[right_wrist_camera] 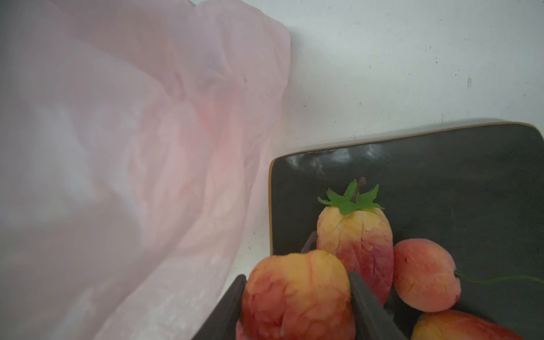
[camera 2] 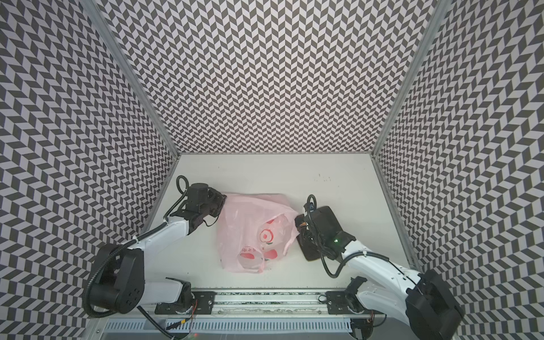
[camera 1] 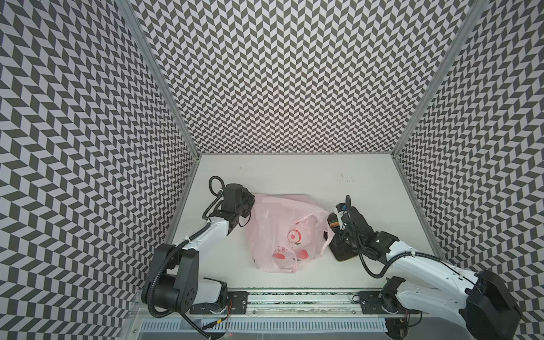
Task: Take the fake fruits out of the plastic bag
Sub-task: 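Carry the apple to the dark tray and lower it beside the strawberry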
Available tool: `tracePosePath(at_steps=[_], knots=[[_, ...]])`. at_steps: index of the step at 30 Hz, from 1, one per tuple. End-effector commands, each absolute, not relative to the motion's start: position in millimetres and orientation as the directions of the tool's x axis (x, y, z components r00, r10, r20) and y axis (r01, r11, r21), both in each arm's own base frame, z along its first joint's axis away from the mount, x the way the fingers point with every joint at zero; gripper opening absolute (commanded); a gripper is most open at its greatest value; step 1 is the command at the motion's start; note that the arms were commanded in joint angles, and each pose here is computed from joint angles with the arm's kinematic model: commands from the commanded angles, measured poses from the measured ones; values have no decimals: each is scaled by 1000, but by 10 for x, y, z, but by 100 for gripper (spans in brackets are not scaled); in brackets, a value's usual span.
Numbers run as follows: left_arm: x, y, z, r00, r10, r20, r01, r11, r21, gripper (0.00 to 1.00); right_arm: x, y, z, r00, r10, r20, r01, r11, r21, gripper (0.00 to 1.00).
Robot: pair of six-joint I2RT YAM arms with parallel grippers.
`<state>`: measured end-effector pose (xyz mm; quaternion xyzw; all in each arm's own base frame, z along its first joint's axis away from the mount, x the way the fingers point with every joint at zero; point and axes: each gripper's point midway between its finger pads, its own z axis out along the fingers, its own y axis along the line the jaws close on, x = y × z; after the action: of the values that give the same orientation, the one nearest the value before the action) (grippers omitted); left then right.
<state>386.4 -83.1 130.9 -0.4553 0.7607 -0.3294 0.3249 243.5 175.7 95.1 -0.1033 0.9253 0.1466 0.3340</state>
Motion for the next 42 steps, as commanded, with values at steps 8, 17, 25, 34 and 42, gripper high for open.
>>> tracePosePath(at_steps=[8, 17, 25, 34, 42], knots=[[3919, -252, 1544, -208, -945, -252, -499, 324, -804, 0, 2342, 1707, 1067, -782, -41, -621, -247, 937, 249, 47], [3783, -284, 1424, -229, -946, -229, -512, 317, -798, 0, 2334, 1550, 824, -851, -12, -524, -119, 978, 172, 48], [3771, -301, 1457, -244, -941, -233, -509, 329, -796, 0, 2268, 1504, 717, -878, 21, -478, -68, 983, 168, 51], [3796, -321, 1476, -255, -938, -234, -502, 335, -797, 0, 2234, 1407, 688, -875, 70, -478, -10, 986, 164, 67], [3793, -316, 1494, -253, -938, -236, -502, 336, -797, 0, 2311, 1412, 936, -835, 111, -538, 0, 979, 202, 76]])
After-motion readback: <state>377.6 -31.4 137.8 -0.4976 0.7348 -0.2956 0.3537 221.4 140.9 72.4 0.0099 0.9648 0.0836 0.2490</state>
